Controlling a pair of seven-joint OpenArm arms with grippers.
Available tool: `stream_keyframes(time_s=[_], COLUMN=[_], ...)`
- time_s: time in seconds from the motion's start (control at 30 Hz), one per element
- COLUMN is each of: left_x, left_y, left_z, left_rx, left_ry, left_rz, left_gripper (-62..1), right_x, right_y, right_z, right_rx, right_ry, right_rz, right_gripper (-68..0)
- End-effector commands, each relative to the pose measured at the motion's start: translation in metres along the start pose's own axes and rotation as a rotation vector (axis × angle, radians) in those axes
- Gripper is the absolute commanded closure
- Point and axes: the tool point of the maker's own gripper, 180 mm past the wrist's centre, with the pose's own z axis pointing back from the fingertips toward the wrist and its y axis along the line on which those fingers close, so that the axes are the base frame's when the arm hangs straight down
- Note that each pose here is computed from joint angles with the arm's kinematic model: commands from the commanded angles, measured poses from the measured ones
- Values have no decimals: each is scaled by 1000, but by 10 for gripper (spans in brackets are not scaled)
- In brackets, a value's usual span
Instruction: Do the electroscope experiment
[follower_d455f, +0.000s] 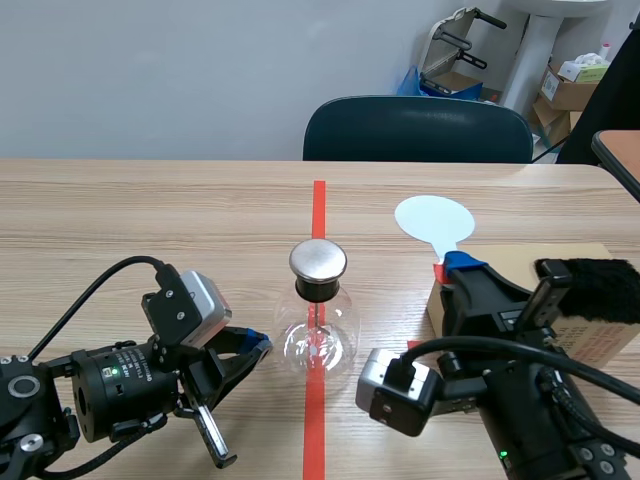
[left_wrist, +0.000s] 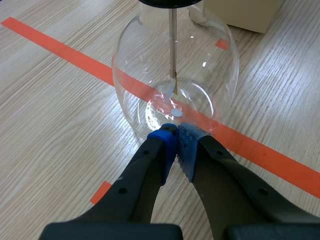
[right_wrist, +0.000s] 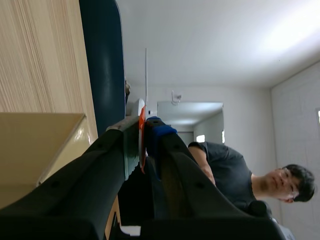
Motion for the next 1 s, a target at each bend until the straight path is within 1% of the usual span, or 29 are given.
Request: stream_keyframes(time_s=[0.0, 0.1, 0.23, 0.33, 0.53, 0.6, 0.73, 0.83, 0.97], left_x=[10, 10, 10, 10, 10, 10, 10, 10, 10], left_y=[0, 0, 0, 0, 0, 0, 0, 0, 0], left_z=[-3, -3, -3, -3, -3, -3, -3, -3, -3], left_rx=[2, 2, 2, 2, 2, 2, 2, 2, 2], left_ry=[-34, -34, -34, -34, -34, -34, -34, -34, -34], left_rz=[2, 2, 2, 2, 2, 2, 2, 2, 2], left_gripper=[-15, -15, -15, -15, -15, -15, -15, -15, -15], right_x=[-9, -21, -33, -37, -37, -34, -23, -10, 11], right_y=[-10, -10, -10, -10, -10, -10, -10, -10, -10], right_z=[-5, -4, -2, -2, -2, -2, -4, -5, -4], right_rx=[-37, -37, -37, -37, -37, -37, -37, -37, -36], right_ry=[30, 97, 161, 185, 183, 169, 105, 34, -80], right_rz=[8, 7, 6, 5, 5, 6, 7, 8, 10], right_gripper=[-17, -17, -17, -17, -17, -17, -17, -17, -17])
